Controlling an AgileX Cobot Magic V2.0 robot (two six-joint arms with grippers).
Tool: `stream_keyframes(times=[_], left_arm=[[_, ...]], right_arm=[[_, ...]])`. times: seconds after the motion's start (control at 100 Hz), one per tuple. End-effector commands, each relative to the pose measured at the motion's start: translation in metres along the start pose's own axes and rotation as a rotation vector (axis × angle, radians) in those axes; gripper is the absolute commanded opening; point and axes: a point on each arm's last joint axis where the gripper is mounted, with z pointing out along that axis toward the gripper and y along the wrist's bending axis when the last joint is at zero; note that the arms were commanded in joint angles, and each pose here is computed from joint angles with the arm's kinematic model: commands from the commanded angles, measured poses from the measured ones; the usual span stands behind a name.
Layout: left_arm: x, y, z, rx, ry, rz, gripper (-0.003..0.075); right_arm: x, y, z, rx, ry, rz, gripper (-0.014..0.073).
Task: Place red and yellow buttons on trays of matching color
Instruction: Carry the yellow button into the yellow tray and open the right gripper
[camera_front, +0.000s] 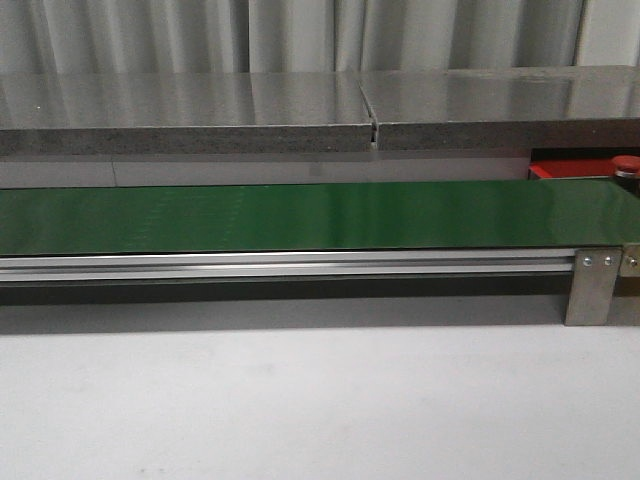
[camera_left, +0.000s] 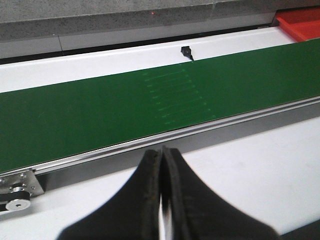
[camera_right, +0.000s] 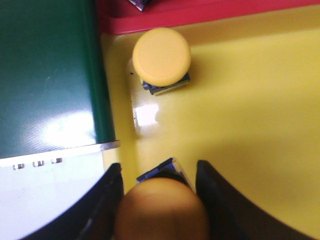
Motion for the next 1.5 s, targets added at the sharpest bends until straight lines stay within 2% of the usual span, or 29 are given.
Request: stream_keyframes(times=[0.0,0.31,0.39,0.46,0.58,0.65,1.02,1.13,1.21,1.37,1.44,1.49], left_arm=[[-0.014,-0.001,-0.004,0.001,-0.094,-0.015,-0.0019],[-0.014,-0.001,-0.004,0.001,-0.094,-0.015,-0.0019],[-0.014,-0.001,-0.004,0.001,-0.094,-0.015,-0.0019],[-0.014,-0.001,-0.004,0.001,-0.094,-0.015,-0.0019],[-0.014,-0.001,-0.004,0.001,-0.094,-0.015,-0.0019],[-0.014,-0.001,-0.004,0.001,-0.094,-0.015,-0.0019],[-0.014,-0.001,-0.004,0.001,-0.094,-0.015,-0.0019],[-0.014,-0.001,-0.004,0.001,-0.094,-0.015,-0.0019],[-0.014,-0.001,-0.004,0.001,-0.094,-0.015,-0.0019],[-0.014,-0.001,-0.004,0.001,-0.094,-0.015,-0.0019],[-0.014,-0.001,-0.004,0.001,-0.094,-0.015,-0.0019],[-0.014,-0.001,-0.004,0.001,-0.094,-0.015,-0.0019]], right_arm=[[-0.009,-0.002,-0.010,0.010,-0.122,0.014,-0.0017],[-0.009,-0.005,0.027,0.003,-0.074,0.051,-0.0015],[-0.009,-0.006,0.032,0.005,-0.065,0.053,0.0019],[-0.009,-0.006,0.033,0.005,-0.065,0.052,0.0110],[-0.009,-0.006,0.033,0.007,-0.073,0.052,0.0351],[-0.010,-0.007,0.033,0.007,-0.075,0.052,0.0433],[-0.013,-0.006,0.018,0.019,-0.130,0.031,0.0444],[-0.014,-0.003,-0.002,0.024,-0.185,-0.009,0.0391],[-0.014,0.003,-0.019,0.019,-0.226,-0.058,0.0284],[-0.010,0.022,-0.052,-0.011,-0.314,-0.140,-0.0006],[-0.006,0.031,-0.064,-0.030,-0.344,-0.167,-0.0094],[-0.003,0.038,-0.072,-0.045,-0.365,-0.187,-0.0127]])
